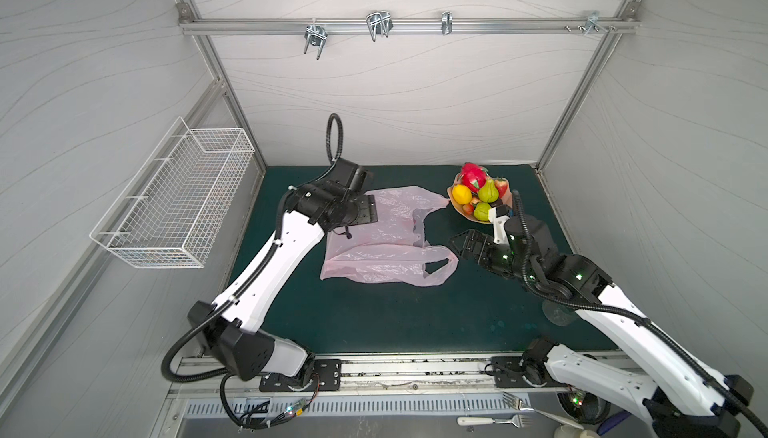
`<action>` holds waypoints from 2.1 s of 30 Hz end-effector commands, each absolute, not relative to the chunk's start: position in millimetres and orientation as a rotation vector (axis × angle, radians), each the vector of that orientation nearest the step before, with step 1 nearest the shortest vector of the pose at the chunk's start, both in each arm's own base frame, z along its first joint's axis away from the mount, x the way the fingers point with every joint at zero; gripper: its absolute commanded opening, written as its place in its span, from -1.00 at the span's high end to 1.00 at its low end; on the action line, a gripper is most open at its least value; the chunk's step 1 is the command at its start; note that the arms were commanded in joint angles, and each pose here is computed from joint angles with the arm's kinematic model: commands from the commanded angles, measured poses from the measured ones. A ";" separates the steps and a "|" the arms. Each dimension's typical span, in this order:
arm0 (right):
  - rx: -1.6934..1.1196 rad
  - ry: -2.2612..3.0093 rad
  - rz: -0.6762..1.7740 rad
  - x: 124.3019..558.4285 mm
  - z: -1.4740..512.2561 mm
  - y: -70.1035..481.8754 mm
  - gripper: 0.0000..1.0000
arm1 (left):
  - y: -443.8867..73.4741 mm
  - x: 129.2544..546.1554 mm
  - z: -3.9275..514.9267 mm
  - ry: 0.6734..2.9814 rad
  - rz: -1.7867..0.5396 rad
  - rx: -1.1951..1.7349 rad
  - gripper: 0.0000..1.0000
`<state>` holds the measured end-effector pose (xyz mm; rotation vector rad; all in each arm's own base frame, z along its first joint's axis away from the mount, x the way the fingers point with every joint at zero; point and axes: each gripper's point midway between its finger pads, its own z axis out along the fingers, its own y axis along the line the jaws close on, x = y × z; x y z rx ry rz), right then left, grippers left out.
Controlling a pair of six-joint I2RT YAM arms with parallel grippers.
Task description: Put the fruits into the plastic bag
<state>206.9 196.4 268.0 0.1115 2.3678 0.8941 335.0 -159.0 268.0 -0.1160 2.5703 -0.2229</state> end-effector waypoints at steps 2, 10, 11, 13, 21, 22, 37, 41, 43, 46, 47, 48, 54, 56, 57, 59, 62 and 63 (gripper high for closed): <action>-0.049 2.413 0.757 199.5 257.2 176.5 -0.98 | -206.5 343.7 245.8 2.702 -0.251 0.053 -0.65; -0.003 2.477 0.744 221.9 212.2 163.4 -0.97 | -282.8 371.3 192.6 2.827 -0.149 0.298 -0.59; 0.010 2.480 0.753 225.1 207.5 164.0 -0.97 | -286.5 373.0 184.1 2.844 -0.123 0.314 -0.59; 0.037 2.487 0.778 233.3 195.5 166.9 -0.96 | -295.3 376.8 168.8 2.869 -0.086 0.336 -0.57; 0.232 2.486 0.878 274.1 148.3 165.8 -0.92 | -301.5 373.4 117.4 2.960 0.006 0.363 -0.57; 0.235 2.487 0.888 279.1 145.4 165.7 -0.90 | -300.3 373.4 112.4 2.966 0.023 0.367 -0.57; 0.045 2.424 1.078 306.9 98.6 200.8 -0.69 | -289.2 370.6 61.9 3.036 0.191 0.418 -0.57; -0.011 2.419 1.133 292.3 95.6 212.1 -0.31 | -279.6 367.0 58.4 3.044 0.251 0.417 -0.57; -0.075 2.407 1.148 280.1 99.6 220.4 -0.14 | -276.1 365.3 58.9 3.039 0.267 0.418 -0.57; -0.178 2.390 1.157 259.9 106.0 230.3 -0.07 | -270.6 360.4 61.2 3.044 0.283 0.420 -0.57; -0.203 2.386 1.157 253.1 107.2 232.2 -0.03 | -269.0 358.0 61.5 3.047 0.286 0.422 -0.56; -0.231 2.383 1.156 246.0 107.9 234.7 0.01 | -266.2 356.3 61.8 3.047 0.293 0.417 -0.55; -0.419 2.365 1.174 209.0 110.8 249.6 0.16 | -252.3 340.8 62.7 3.063 0.345 0.447 -0.48; -0.450 2.368 1.152 201.6 108.2 250.9 0.17 | -246.3 335.4 62.5 3.057 0.388 0.474 -0.46; -0.455 2.373 1.147 199.8 106.5 250.4 0.18 | -241.5 334.2 63.8 3.047 0.425 0.486 -0.45; -0.447 2.373 1.152 198.7 105.0 249.6 0.19 | -234.7 333.5 67.0 3.033 0.467 0.502 -0.41; -0.446 2.362 1.157 199.3 107.0 250.1 0.21 | -228.2 331.7 70.8 3.018 0.503 0.529 -0.33; -0.446 2.358 1.156 200.0 108.0 250.0 0.21 | -225.8 330.4 70.6 3.018 0.519 0.539 -0.32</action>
